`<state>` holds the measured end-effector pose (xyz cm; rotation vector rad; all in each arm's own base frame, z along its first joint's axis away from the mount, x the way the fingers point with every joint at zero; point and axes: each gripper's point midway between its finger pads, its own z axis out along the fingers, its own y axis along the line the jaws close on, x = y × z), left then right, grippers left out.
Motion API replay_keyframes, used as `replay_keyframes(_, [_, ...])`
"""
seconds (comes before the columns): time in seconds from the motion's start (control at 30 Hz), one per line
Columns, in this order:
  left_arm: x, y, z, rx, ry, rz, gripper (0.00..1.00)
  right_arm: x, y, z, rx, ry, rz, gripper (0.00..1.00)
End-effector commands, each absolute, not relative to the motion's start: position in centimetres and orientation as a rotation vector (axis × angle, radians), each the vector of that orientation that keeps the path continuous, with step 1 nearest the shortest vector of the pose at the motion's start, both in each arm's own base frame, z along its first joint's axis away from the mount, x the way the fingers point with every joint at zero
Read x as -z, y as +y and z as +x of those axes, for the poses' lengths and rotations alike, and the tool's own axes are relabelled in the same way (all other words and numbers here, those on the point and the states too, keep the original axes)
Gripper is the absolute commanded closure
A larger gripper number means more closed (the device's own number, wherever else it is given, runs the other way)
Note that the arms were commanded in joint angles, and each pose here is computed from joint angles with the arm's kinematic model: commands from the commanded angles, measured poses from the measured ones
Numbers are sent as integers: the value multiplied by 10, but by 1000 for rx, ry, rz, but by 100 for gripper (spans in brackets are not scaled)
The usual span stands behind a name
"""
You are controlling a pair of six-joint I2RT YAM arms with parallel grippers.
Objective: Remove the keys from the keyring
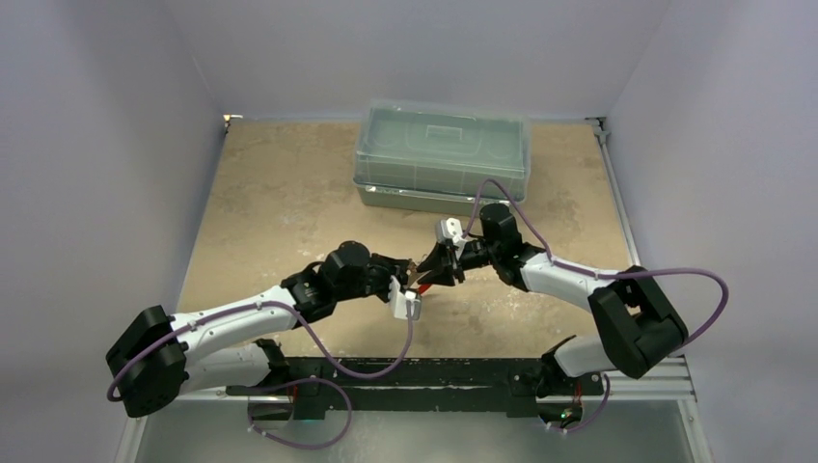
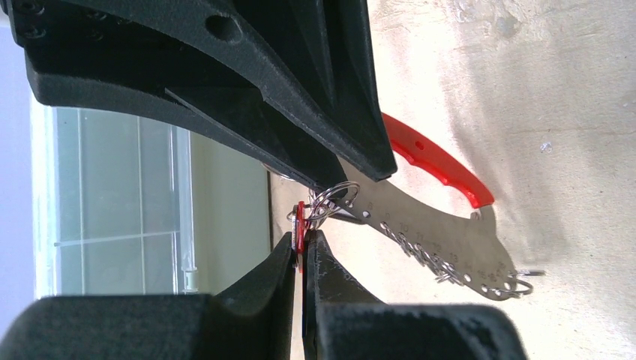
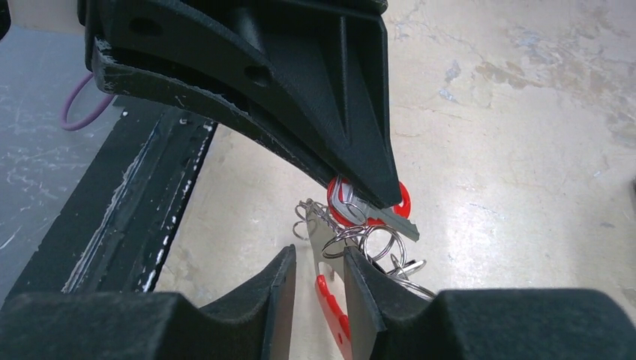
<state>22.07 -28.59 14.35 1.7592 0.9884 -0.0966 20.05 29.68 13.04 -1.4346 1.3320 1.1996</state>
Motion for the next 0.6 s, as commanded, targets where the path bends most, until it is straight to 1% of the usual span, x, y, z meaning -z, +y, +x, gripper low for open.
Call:
replay_keyframes(0.0, [-171,-298,225,139,960,1674,100,-143,299,204,-1165,1267,-1419,69])
replay_keyframes(0.1, [-173,-298,226,148,974,1658,100,-141,299,206,-1160,1270,-1416,74])
replay_keyframes(0.17, [-175,-299,228,156,987,1644,100,-140,299,206,-1160,1275,-1413,75])
replay_keyframes(0.47, [-175,-301,228,170,996,1640,100,-138,301,206,-1187,1295,-1400,69])
replay_keyframes(0.57, [-177,-301,230,169,1005,1632,100,-134,300,206,-1187,1300,-1402,68])
